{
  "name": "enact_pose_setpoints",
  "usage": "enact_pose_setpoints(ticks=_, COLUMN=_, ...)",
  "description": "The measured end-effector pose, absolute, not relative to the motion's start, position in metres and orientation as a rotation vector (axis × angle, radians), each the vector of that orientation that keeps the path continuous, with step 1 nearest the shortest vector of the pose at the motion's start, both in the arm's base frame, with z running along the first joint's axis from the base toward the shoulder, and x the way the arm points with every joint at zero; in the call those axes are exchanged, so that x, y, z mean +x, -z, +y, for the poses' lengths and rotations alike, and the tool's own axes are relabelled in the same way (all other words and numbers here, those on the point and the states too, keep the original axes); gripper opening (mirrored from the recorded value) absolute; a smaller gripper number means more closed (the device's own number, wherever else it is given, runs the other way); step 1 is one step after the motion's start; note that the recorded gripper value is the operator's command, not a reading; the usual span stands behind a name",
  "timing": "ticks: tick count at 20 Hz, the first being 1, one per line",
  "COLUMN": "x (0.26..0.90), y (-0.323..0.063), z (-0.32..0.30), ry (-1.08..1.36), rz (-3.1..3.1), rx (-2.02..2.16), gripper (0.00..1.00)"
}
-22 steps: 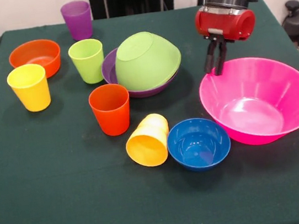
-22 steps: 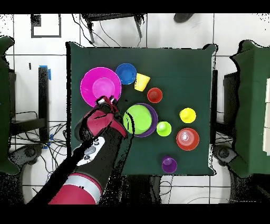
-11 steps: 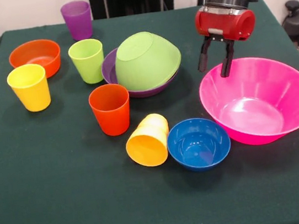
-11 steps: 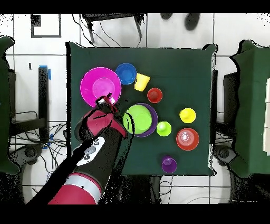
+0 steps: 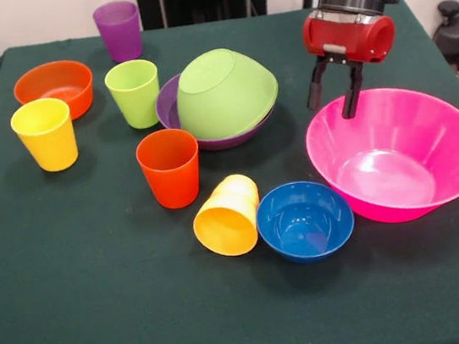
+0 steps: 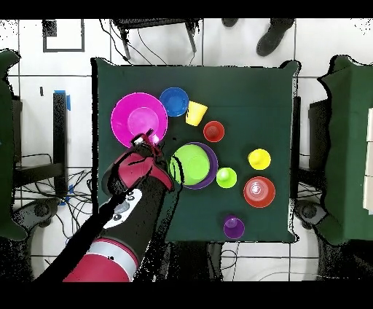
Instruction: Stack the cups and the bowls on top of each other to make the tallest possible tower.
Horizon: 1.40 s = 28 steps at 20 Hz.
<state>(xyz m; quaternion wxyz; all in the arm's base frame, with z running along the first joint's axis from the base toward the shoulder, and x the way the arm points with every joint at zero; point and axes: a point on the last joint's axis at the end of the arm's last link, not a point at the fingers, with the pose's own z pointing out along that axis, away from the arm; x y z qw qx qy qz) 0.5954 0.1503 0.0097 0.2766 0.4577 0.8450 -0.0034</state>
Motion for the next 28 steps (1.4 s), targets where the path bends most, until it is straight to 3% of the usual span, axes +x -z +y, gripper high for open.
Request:
enact_pose_setpoints(ticks=15, x=0.573, y=0.027, z=0.144, ry=0.083, rz=2.322, rx=1.224, gripper=1.0)
enact_pose_setpoints(ticks=28, x=0.57, y=0.031, z=0.141, ry=0.097, rz=2.325, rx=1.222, gripper=1.0)
